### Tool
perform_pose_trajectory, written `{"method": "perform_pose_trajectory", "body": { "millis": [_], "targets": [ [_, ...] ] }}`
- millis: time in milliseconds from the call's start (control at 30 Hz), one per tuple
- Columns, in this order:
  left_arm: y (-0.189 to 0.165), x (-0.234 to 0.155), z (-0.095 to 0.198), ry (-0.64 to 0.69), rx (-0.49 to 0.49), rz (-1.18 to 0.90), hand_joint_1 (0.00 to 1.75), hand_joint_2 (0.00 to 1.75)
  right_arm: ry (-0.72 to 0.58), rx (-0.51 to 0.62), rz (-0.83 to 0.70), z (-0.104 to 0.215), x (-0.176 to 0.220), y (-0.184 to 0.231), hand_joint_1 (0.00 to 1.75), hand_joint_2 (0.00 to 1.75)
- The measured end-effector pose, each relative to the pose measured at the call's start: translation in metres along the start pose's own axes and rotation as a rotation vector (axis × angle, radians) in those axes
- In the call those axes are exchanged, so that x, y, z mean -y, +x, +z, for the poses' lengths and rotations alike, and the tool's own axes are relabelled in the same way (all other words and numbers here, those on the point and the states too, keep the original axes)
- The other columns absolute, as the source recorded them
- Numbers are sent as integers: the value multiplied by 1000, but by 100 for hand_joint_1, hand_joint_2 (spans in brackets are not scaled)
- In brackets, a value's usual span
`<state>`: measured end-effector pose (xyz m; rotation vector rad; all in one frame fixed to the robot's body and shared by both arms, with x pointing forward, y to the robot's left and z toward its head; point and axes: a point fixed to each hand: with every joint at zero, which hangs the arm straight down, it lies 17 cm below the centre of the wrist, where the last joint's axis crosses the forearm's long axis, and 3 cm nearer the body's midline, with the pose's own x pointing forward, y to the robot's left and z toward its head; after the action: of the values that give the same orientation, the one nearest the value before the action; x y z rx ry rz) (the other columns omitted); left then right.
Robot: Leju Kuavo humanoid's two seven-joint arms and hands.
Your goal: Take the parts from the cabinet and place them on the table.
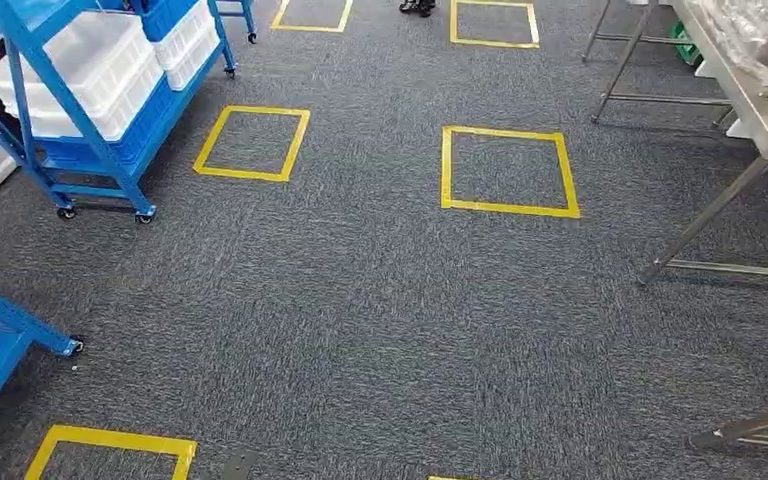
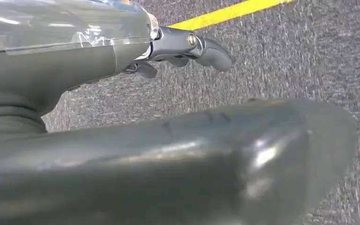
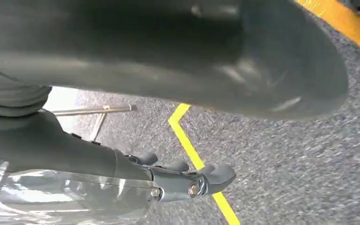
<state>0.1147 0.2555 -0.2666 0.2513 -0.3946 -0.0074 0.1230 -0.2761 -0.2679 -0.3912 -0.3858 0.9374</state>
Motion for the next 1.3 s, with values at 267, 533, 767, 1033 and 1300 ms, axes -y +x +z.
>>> {"method": "perform_pose_trajectory", "body": {
  "millis": [267,533,767,1033,1300],
  "targets": [
    [4,1,0,0,17,4,0,0,8,-11,4,0,-2,-3,0,0],
    [9,1,-1,-2,29,3,0,0,2,-6,3,-2,3,1,0,0],
    [6,1,0,-2,16,4,0,0,14,0,16,-4,8,5,0,0],
    [8,1,-1,0,15,15,0,0,11,0,22,-7,15,8,0,0],
    [13,3,-1,-8,31,23,0,0,11,-15,17,-7,14,0,0,0]
  ]
}}
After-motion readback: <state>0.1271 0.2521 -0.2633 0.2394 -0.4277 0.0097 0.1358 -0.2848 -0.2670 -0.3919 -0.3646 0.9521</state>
